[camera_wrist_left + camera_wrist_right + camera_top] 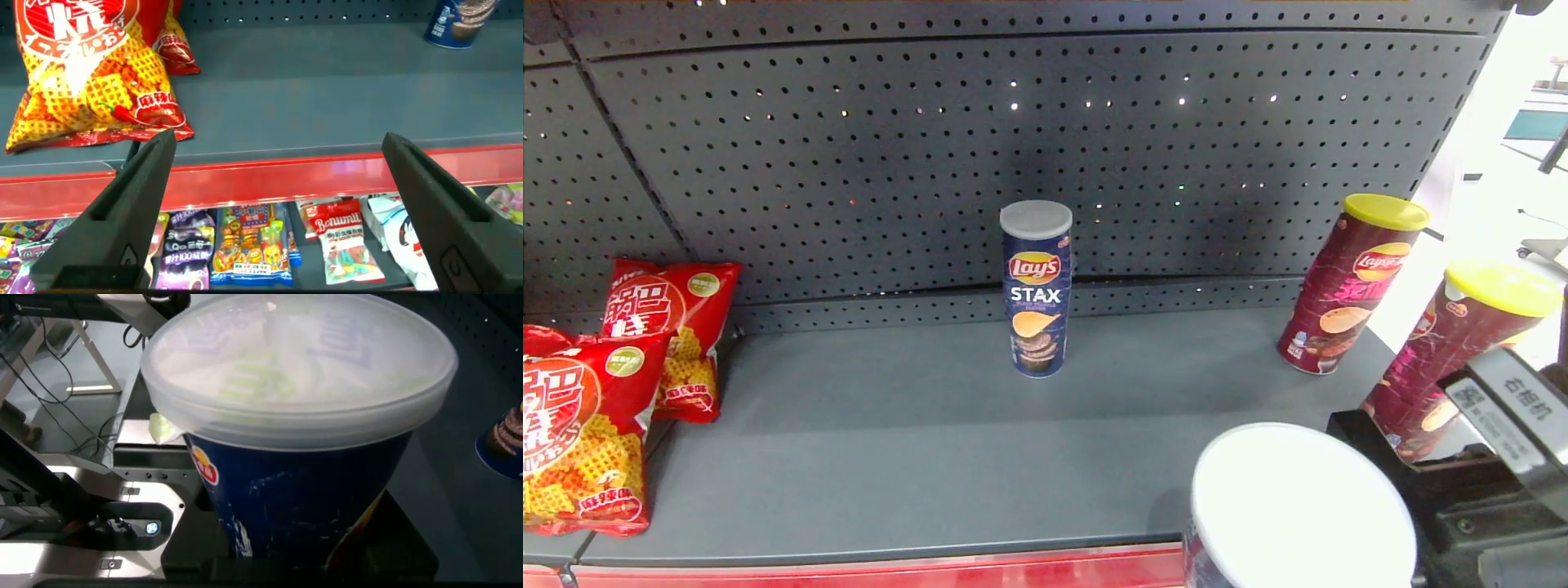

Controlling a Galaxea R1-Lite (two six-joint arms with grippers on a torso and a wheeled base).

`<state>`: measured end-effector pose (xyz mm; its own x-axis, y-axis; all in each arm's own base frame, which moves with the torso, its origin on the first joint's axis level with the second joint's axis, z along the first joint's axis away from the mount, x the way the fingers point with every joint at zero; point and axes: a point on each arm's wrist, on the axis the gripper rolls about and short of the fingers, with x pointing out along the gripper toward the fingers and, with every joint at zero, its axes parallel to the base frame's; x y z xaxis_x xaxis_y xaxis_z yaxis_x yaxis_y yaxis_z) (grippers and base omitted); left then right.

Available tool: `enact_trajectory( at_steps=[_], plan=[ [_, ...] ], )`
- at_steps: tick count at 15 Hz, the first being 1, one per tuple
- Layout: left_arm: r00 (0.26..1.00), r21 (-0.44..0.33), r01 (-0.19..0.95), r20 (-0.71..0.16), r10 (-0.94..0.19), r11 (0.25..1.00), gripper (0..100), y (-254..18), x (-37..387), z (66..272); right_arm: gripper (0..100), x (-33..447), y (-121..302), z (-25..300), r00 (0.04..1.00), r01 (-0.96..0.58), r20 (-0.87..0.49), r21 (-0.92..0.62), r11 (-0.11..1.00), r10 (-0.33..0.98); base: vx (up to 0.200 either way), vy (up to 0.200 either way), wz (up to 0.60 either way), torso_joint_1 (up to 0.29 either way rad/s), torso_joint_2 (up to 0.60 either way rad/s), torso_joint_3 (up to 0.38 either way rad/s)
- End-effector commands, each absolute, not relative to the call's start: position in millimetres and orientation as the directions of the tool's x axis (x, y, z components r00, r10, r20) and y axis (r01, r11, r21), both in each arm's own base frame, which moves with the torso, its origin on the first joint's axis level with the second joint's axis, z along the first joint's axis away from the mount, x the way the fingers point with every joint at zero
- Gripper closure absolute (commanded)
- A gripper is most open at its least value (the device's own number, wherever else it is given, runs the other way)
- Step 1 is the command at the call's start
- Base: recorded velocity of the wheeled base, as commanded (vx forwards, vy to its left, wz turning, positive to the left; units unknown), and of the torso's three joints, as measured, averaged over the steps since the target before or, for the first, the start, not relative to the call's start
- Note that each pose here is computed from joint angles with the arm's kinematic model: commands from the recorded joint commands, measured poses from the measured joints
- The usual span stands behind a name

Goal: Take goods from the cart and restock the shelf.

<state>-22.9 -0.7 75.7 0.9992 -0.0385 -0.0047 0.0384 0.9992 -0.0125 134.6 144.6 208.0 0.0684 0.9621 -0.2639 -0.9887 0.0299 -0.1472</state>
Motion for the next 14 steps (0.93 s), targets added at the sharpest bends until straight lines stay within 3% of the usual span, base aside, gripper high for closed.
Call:
enact_trajectory(
  at_steps=[1, 6, 9, 14],
  plan=[
    [0.999, -0.017, 0.038, -0.005, -0.038, 0.999, 0, -0.7, -22.9, 75.7, 100, 137.5, 147.2, 215.2, 0.074, -0.986, -0.247, -0.161, 0.034, 0.966, 0.000, 0.000, 0.00, 0.000, 0.00, 0.000],
    [0.999, -0.009, 0.040, -0.003, -0.040, 0.999, 0, -0.8, -22.9, 75.9, 100, 146.8, 156.1, 221.1, 0.075, -0.989, -0.239, -0.138, 0.043, 0.968, 0.000, 0.000, 0.00, 0.000, 0.00, 0.000],
    [0.996, 0.097, 0.085, 0.003, -0.086, 0.992, 0, -1.8, -23.1, 76.3, 100, 159.9, 171.4, 222.3, 0.093, -0.988, -0.251, -0.142, 0.059, 0.963, 0.000, 0.000, 0.00, 0.000, 0.00, 0.000],
    [0.996, 0.094, 0.087, 0.002, -0.087, 0.992, 0, -1.8, -22.9, 76.1, 100, 161.6, 175.5, 221.6, 0.087, -0.989, -0.255, -0.138, 0.053, 0.963, 0.000, 0.000, 0.00, 0.000, 0.00, 0.000]
  ],
)
